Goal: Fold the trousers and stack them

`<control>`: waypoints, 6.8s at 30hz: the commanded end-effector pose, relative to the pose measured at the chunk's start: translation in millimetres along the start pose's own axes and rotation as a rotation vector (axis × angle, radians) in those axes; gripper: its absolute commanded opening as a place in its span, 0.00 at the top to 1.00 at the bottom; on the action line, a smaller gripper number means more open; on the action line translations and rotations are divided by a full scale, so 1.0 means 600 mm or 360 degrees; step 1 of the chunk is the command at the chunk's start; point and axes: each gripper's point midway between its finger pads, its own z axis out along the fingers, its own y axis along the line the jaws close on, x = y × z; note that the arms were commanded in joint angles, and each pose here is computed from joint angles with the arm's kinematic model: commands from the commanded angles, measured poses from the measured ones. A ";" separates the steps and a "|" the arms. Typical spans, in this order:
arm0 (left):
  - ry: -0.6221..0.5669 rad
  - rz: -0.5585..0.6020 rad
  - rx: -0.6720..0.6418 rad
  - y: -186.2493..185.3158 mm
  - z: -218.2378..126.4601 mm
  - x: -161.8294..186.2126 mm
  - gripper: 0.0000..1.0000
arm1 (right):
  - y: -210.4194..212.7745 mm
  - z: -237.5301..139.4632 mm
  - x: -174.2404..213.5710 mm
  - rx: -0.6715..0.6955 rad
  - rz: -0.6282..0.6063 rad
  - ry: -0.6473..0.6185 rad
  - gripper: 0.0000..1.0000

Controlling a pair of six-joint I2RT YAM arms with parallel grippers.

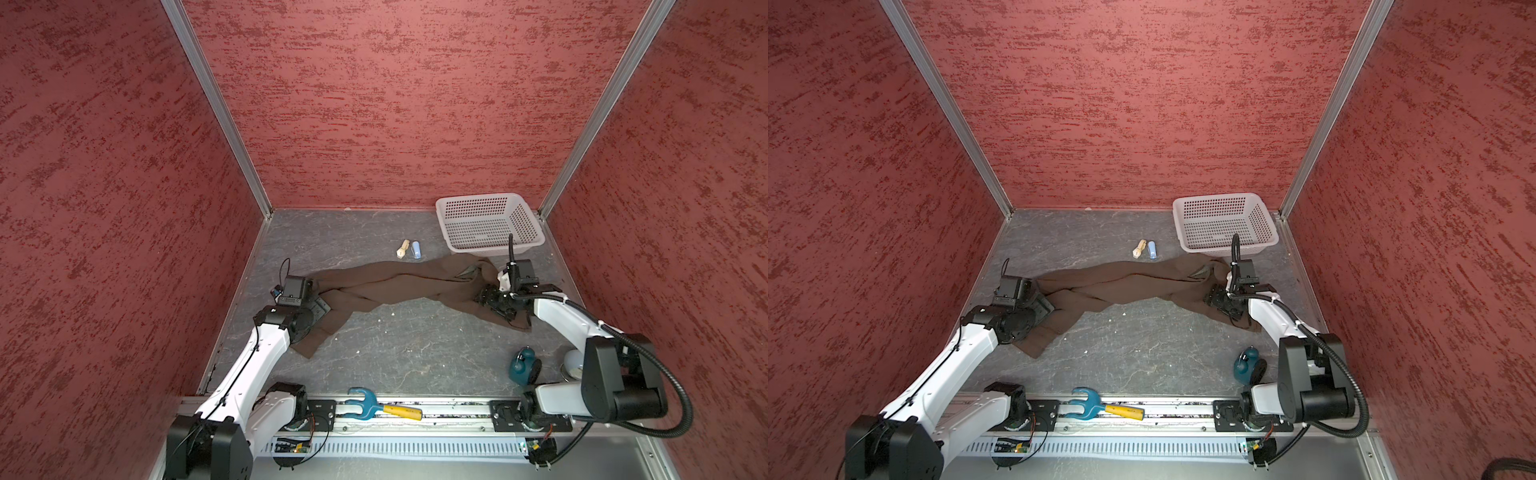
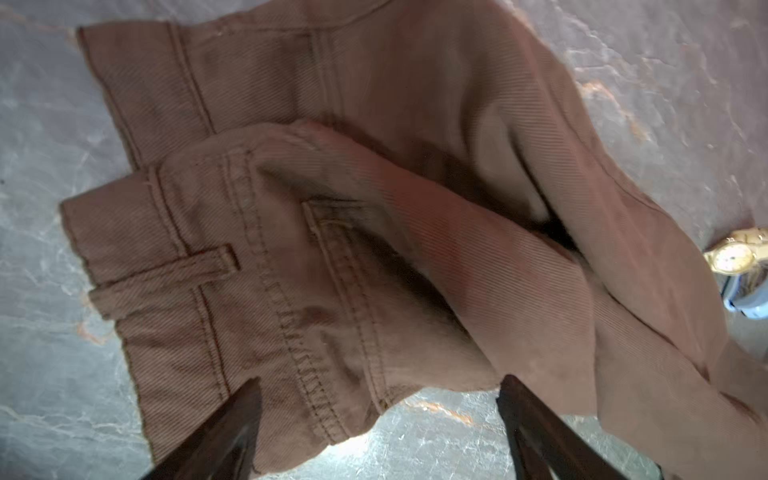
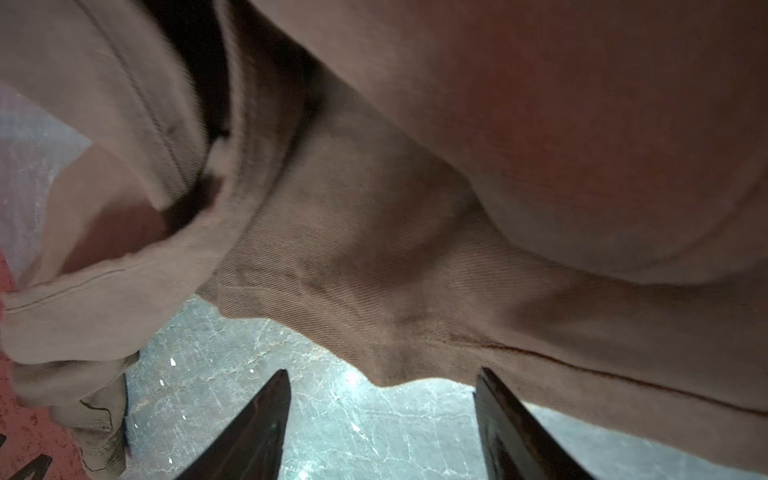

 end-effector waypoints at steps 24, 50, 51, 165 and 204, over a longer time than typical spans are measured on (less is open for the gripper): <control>-0.0158 -0.0041 -0.0080 -0.012 -0.022 -0.098 0.00 | 0.039 -0.179 -0.215 -0.0103 0.0009 -0.0687 1.00; 0.0003 -0.0091 -0.0058 -0.042 0.072 -0.076 0.14 | 0.026 -0.379 -0.303 -0.0204 0.0074 -0.1299 1.00; 0.0021 -0.0083 -0.0066 -0.046 0.077 -0.075 0.17 | 0.026 -0.379 -0.305 -0.0205 0.0076 -0.1299 1.00; 0.0113 -0.0243 0.0208 -0.064 0.039 -0.080 0.70 | -0.063 -0.076 -0.102 -0.0099 0.0343 -0.0691 0.36; 0.0285 0.0929 0.0566 -0.443 0.077 0.089 0.45 | 0.088 0.000 -0.192 -0.0418 0.0274 -0.0763 0.64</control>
